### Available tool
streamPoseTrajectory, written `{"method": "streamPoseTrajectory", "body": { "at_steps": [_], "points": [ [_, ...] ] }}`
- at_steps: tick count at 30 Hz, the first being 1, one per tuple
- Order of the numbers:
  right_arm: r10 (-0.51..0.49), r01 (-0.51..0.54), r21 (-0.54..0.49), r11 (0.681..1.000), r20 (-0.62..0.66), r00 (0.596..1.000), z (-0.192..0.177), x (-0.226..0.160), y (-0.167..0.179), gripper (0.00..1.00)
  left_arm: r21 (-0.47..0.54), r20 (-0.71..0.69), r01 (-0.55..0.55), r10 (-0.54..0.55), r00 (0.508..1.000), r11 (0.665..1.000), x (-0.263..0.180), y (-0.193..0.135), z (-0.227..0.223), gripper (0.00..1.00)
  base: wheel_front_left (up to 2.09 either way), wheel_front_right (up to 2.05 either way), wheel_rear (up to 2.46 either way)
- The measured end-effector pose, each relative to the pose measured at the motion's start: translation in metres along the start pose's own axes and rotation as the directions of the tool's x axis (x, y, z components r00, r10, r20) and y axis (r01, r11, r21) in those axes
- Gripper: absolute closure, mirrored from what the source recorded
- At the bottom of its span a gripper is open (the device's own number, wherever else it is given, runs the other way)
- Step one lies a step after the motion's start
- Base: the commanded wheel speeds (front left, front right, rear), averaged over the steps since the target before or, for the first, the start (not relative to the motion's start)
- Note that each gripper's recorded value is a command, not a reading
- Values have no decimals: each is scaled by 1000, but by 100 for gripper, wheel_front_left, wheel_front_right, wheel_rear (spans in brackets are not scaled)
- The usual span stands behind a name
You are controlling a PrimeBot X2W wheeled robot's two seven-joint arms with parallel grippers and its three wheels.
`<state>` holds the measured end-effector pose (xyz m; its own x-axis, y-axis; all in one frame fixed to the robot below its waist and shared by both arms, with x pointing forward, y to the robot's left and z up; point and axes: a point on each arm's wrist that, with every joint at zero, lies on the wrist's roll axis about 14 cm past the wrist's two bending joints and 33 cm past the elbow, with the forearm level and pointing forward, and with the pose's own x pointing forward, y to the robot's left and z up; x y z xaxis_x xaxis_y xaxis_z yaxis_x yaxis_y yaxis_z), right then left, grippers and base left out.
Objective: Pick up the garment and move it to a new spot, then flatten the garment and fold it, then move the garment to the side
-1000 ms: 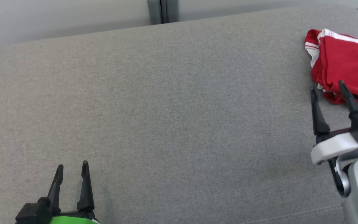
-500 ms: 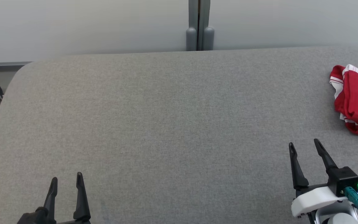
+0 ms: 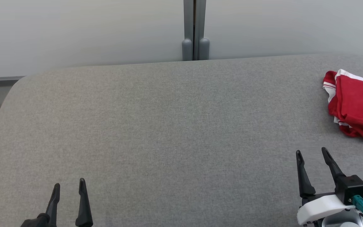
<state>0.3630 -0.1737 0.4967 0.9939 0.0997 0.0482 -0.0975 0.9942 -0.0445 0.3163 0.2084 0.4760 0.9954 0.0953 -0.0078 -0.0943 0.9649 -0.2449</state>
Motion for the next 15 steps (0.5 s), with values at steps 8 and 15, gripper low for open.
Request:
{"method": "streamPoseTrajectory", "body": {
  "at_steps": [8,15],
  "points": [
    [-32,34,27,999,-46,998,-13,-7,-7,100,-27,-52,-2,1,999,1000,-2,-1,-16,100,0,0,0],
    [-77,89,170,981,-77,994,-18,-8,-16,100,-145,-80,-41,30,996,989,-1,3,-20,100,0,0,0]
  ]
}}
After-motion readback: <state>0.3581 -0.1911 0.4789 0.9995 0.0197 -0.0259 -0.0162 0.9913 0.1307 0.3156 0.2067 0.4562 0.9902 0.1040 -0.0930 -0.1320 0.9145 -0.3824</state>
